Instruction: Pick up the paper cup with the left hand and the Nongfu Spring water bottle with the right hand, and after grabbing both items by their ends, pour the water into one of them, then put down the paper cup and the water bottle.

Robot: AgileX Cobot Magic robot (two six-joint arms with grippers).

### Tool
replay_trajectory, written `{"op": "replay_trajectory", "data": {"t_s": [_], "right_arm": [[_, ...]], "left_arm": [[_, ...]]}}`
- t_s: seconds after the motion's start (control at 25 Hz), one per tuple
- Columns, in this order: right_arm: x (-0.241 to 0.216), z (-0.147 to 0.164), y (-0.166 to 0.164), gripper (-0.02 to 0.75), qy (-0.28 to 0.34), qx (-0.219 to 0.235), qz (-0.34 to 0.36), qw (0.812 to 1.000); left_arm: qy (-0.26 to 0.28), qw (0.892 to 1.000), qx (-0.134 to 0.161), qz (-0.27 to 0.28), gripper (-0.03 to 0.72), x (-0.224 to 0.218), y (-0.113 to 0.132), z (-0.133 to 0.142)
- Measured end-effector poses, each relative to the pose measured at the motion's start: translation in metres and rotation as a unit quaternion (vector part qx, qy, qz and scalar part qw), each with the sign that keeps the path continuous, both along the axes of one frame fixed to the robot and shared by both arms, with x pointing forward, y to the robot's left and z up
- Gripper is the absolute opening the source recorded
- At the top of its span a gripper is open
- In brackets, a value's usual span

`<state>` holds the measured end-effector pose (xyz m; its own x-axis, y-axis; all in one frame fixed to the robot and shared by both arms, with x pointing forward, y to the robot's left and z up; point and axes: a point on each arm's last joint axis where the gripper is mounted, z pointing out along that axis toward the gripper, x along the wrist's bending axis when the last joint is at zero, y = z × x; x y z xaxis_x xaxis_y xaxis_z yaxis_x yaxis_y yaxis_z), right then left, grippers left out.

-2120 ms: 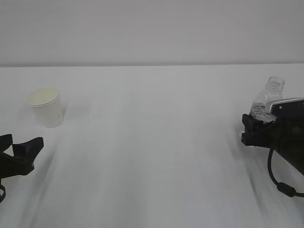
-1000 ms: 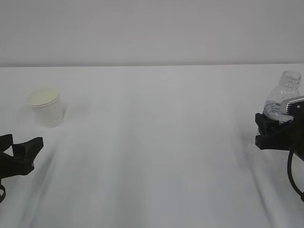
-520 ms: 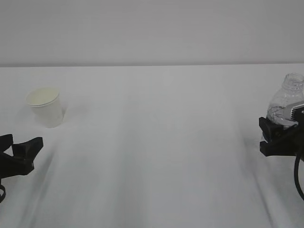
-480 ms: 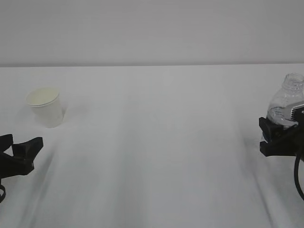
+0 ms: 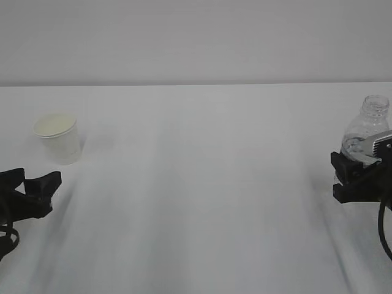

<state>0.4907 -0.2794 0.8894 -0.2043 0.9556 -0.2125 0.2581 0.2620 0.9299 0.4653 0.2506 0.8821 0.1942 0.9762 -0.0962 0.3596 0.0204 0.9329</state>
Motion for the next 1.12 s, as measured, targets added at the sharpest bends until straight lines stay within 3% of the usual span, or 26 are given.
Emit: {"op": "replay_trajectory", "data": {"t_s": [0.28,0.88,1.12], "right_arm": [[0.0,0.0,0.0,0.458,0.0,0.0,0.0,1.0],[0.0,0.0,0.0,0.457,0.0,0.001,0.0,1.0],[0.0,0.0,0.0,0.457,0.0,0.001,0.0,1.0]], "left_arm": [[0.005,1.0,0.001,0.0,0.636,0.015,-0.003,-0.009],[-0.011,1.0,-0.003,0.005,0.671,0.033,-0.006,-0.01],[0.014,1.0,0.002,0.016,0.675,0.046,-0.007,-0.033]]}}
